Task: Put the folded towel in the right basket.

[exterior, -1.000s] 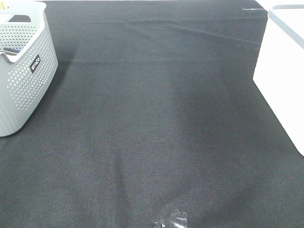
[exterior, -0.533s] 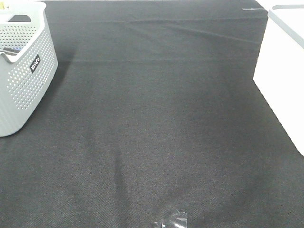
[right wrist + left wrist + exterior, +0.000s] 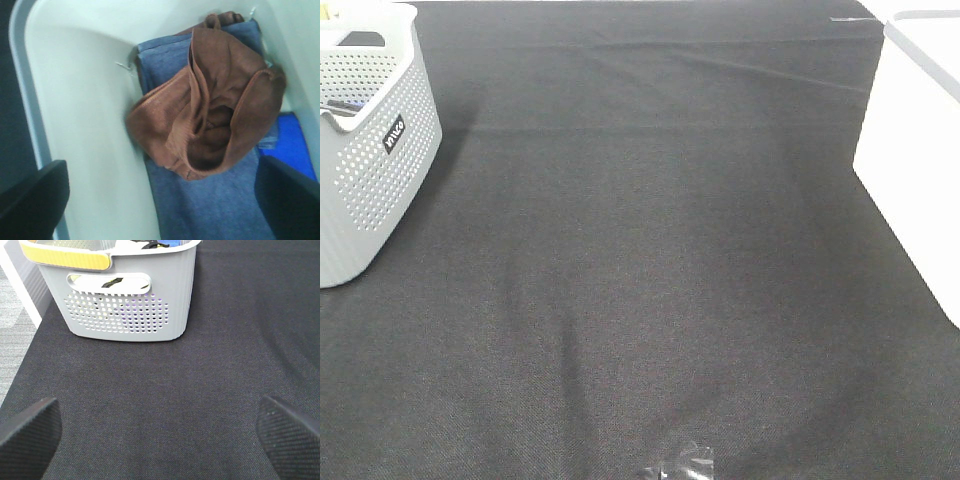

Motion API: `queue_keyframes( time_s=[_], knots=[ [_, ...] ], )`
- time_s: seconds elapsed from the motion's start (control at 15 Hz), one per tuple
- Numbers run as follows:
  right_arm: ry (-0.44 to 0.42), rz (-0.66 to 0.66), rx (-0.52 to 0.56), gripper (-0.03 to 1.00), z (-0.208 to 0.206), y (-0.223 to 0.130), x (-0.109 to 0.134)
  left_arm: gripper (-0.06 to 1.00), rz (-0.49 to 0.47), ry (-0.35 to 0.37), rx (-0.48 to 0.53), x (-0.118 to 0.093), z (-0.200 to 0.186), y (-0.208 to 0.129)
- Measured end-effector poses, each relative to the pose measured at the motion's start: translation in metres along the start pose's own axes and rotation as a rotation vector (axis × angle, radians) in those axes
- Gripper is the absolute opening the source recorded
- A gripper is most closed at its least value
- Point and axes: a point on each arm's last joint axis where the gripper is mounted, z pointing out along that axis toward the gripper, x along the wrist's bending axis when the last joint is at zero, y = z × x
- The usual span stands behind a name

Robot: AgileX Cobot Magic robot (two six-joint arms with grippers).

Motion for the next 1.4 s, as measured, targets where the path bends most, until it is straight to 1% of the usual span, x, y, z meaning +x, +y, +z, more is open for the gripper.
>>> queue_keyframes(
  time_s=[0.13, 0.2, 0.33, 0.47, 0.6, 0.67, 0.87, 1.0, 1.13, 1.27, 1.4],
  knots=[
    [-0.002, -0.028, -0.004, 0.97, -0.002, 0.000, 0.004, 0.99, 0.000, 0.000, 0.000, 0.000, 0.000, 0.000],
    [-0.037, -0.055, -0.009, 0.97, -0.007, -0.001, 0.013, 0.99, 0.000, 0.000, 0.000, 0.000, 0.000, 0.000],
    [-0.113, -0.120, -0.021, 0.97, -0.024, -0.011, 0.042, 0.99, 0.000, 0.000, 0.000, 0.000, 0.000, 0.000],
    [-0.159, -0.177, -0.035, 0.97, -0.053, -0.039, 0.069, 0.99, 0.000, 0.000, 0.000, 0.000, 0.000, 0.000],
    [-0.172, -0.182, -0.033, 0.97, -0.084, -0.086, 0.073, 0.99, 0.000, 0.000, 0.000, 0.000, 0.000, 0.000],
    [-0.173, -0.183, -0.040, 0.97, -0.108, -0.130, 0.070, 0.99, 0.000, 0.000, 0.000, 0.000, 0.000, 0.000],
    [-0.165, -0.197, -0.153, 0.97, -0.157, -0.215, 0.063, 0.99, 0.000, 0.000, 0.000, 0.000, 0.000, 0.000],
    [-0.152, -0.204, -0.304, 0.97, -0.188, -0.273, 0.059, 0.99, 0.000, 0.000, 0.000, 0.000, 0.000, 0.000],
    [-0.126, -0.206, -0.422, 0.97, -0.202, -0.319, 0.055, 0.99, 0.000, 0.000, 0.000, 0.000, 0.000, 0.000],
    [-0.095, -0.235, -0.508, 0.97, -0.200, -0.361, 0.048, 0.99, 0.000, 0.000, 0.000, 0.000, 0.000, 0.000],
    [-0.045, -0.298, -0.500, 0.97, -0.184, -0.381, 0.040, 0.99, 0.000, 0.000, 0.000, 0.000, 0.000, 0.000]
  ],
)
